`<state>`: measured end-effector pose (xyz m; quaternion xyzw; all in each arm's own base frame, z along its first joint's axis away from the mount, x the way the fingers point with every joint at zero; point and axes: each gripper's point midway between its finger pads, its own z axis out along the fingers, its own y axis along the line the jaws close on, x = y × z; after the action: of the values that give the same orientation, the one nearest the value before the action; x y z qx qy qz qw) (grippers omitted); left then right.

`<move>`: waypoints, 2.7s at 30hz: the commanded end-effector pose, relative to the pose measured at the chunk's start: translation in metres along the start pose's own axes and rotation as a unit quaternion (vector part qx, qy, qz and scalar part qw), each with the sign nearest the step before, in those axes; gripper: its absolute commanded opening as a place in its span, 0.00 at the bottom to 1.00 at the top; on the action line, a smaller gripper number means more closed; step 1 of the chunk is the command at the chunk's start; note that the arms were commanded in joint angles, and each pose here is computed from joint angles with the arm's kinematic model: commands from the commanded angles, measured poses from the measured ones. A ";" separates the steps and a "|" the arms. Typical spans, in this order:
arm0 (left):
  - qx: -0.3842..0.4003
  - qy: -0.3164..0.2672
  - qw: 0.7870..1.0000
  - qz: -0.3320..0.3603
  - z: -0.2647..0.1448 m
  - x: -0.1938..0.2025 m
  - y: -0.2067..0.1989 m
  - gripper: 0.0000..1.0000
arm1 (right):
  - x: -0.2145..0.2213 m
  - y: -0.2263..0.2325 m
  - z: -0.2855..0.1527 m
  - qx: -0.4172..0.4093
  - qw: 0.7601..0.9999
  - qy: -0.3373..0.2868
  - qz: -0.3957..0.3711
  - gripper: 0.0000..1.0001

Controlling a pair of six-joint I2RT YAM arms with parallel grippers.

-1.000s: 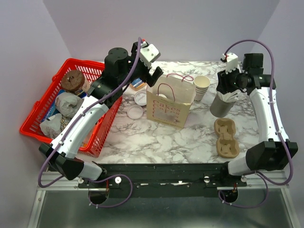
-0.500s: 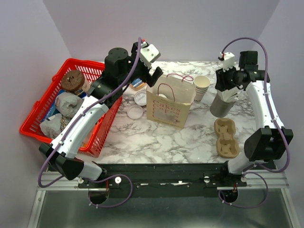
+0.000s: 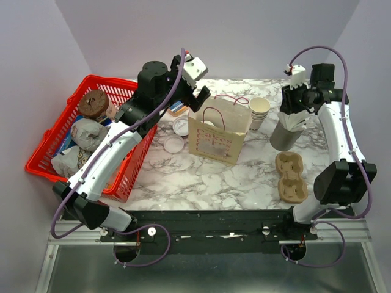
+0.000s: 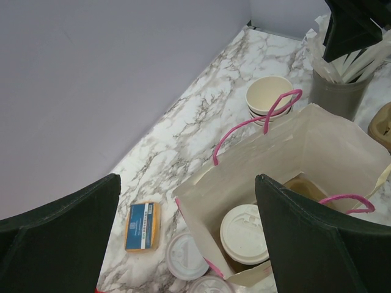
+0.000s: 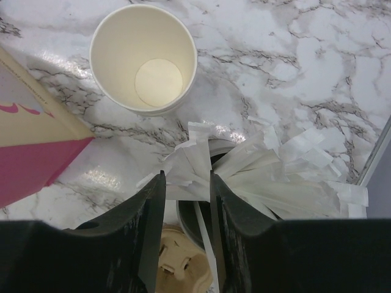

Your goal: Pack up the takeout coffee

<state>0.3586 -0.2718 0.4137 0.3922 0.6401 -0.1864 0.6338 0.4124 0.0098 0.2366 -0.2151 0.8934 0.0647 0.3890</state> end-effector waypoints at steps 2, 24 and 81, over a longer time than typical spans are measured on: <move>0.003 -0.001 1.000 -0.005 -0.003 -0.004 0.000 0.98 | -0.003 -0.004 0.001 -0.001 1.000 -0.006 0.009 0.39; 0.007 0.007 1.000 -0.005 -0.003 0.002 -0.002 0.99 | -0.016 -0.012 0.000 0.006 0.999 -0.031 -0.013 0.00; -0.064 0.012 0.997 0.027 0.001 -0.001 0.033 0.98 | -0.183 0.170 -0.180 -0.281 0.914 -0.291 -0.007 0.91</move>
<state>0.3780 -0.2576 0.4054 0.3780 0.6593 -0.1388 0.6350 0.3111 0.1855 0.4718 -0.3096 0.6751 0.4297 0.5135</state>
